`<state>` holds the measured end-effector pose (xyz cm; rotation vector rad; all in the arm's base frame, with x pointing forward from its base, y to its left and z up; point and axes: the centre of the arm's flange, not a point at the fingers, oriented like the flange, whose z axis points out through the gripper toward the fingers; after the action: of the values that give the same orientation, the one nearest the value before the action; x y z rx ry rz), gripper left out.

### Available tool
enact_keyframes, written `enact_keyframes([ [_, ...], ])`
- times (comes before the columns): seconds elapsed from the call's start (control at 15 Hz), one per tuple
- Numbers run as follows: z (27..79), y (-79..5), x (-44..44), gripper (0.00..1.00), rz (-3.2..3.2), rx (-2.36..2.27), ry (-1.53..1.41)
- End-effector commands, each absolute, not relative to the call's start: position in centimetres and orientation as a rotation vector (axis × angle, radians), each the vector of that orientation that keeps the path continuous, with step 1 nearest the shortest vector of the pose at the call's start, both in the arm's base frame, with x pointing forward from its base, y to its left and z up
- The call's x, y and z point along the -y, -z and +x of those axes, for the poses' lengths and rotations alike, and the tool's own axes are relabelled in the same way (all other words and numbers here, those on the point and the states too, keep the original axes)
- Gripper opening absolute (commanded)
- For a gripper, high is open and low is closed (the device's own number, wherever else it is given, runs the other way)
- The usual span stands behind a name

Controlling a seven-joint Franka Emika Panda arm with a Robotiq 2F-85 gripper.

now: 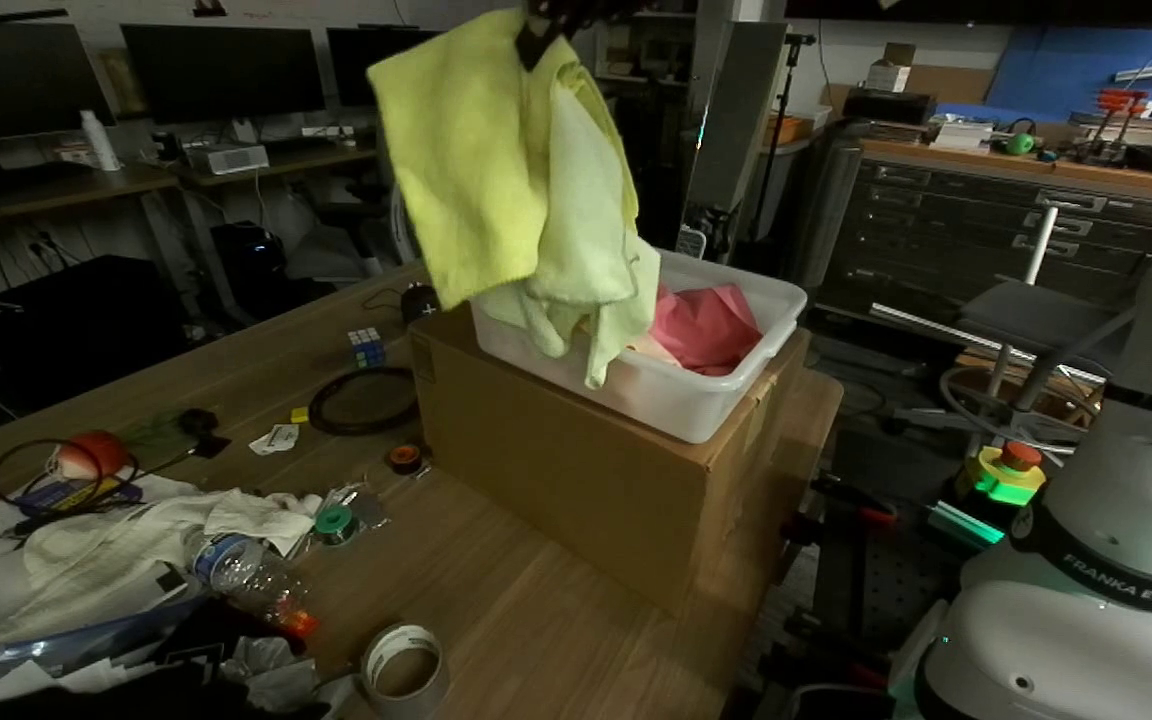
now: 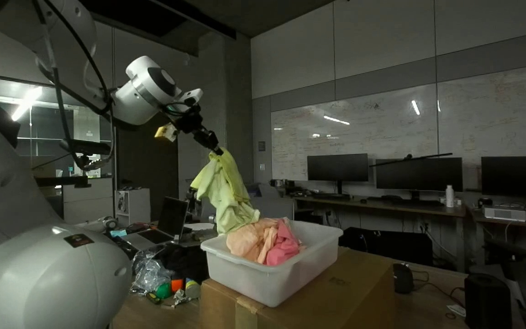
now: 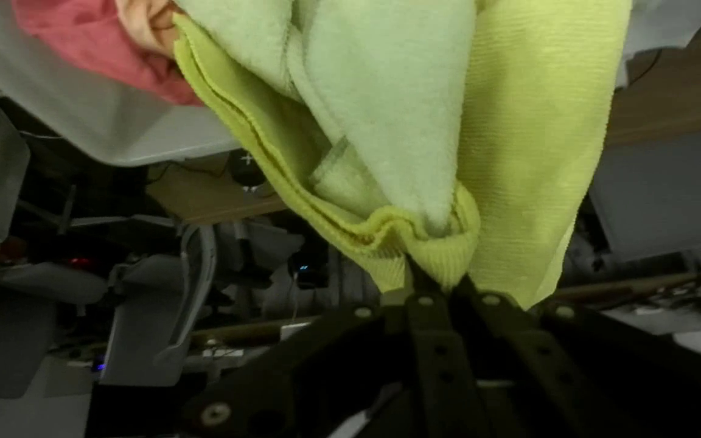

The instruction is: Pick the clothes from the container and put them on the table.

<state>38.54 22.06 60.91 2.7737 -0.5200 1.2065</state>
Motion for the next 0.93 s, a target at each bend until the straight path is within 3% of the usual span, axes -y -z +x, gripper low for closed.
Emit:
enact_keyframes([
  [0.0,40.3,-60.6,-28.1,0.03,2.906,0.271,-1.071],
  [0.6,41.9,-56.7,-35.3,0.06,3.095,-0.364,-0.694],
  [0.67,42.0,-56.1,-35.4,0.31,3.063,-0.411,-0.662],
  [0.73,42.1,-55.5,-35.4,0.33,3.039,-0.451,-0.63],
  [0.87,42.1,-54.7,-34.6,0.48,2.999,-0.463,-0.602],
])
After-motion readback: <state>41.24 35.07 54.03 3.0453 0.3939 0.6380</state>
